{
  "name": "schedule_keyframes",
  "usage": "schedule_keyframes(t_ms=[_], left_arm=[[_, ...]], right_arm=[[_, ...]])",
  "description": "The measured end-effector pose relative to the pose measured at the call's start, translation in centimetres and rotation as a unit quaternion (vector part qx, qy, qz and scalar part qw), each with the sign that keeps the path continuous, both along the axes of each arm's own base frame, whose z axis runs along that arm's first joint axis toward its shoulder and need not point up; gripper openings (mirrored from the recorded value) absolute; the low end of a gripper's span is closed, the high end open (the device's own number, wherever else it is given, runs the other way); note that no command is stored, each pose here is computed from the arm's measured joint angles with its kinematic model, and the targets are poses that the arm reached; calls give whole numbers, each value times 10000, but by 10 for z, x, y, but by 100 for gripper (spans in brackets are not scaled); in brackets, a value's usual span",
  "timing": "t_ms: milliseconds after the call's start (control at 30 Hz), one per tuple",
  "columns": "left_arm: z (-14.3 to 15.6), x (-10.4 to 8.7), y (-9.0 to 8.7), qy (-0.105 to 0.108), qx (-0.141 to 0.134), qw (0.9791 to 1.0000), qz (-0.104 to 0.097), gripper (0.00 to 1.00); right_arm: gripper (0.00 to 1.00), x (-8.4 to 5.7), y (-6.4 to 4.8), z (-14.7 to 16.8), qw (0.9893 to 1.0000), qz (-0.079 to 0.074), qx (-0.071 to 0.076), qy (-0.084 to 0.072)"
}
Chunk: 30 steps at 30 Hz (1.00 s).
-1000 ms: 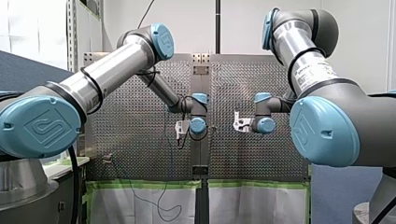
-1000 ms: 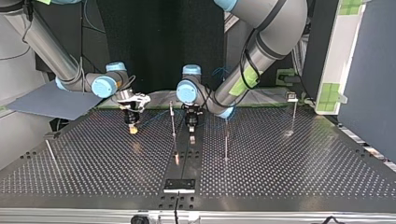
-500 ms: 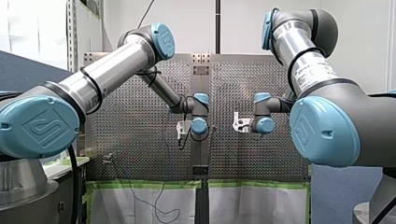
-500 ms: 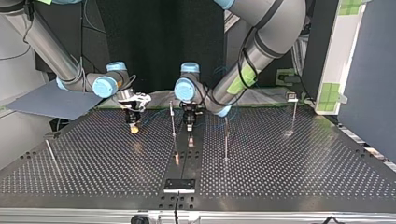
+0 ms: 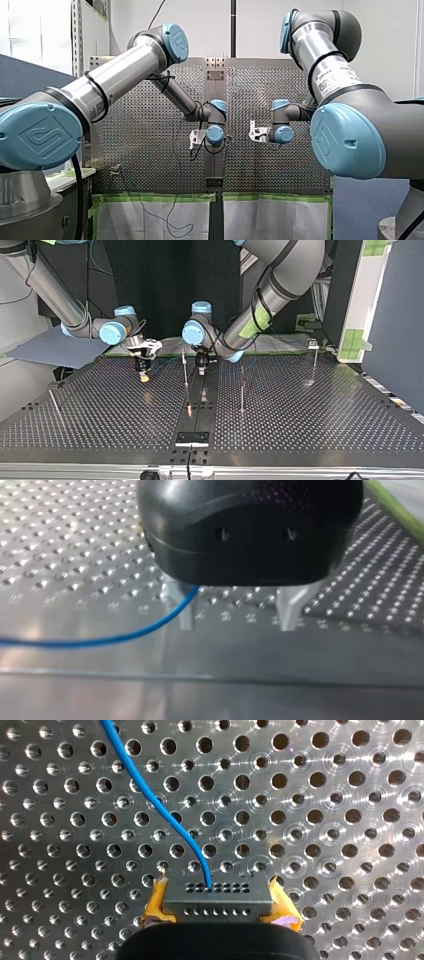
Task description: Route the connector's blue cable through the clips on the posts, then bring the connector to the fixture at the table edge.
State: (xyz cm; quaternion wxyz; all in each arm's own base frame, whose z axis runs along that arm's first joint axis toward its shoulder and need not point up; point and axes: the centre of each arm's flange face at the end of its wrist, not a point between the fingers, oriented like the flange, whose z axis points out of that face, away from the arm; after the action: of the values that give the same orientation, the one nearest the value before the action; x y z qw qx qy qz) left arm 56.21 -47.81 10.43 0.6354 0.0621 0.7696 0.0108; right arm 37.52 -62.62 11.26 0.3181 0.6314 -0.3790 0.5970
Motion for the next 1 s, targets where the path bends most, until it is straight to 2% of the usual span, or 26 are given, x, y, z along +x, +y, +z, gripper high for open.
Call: schedule_keyframes(t_ms=[200, 367, 567, 800, 1000], left_arm=[[2, -19, -3, 150, 174, 9997, 104, 100], [17, -28, 0, 48, -18, 9999, 108, 100], [25, -42, -1, -60, -152, 9999, -5, 100], [5, -69, -2, 163, -19, 9997, -205, 100], [-8, -86, -1, 294, 78, 9992, -262, 100]], right_arm=[[0, 1, 1, -1, 10000, 8, 31, 10], [0, 1, 2, -1, 10000, 14, 60, 20], [0, 5, 5, -1, 10000, 42, 78, 21], [0, 6, 7, -2, 9999, 55, 122, 35], [0, 7, 8, -3, 9999, 62, 133, 39]])
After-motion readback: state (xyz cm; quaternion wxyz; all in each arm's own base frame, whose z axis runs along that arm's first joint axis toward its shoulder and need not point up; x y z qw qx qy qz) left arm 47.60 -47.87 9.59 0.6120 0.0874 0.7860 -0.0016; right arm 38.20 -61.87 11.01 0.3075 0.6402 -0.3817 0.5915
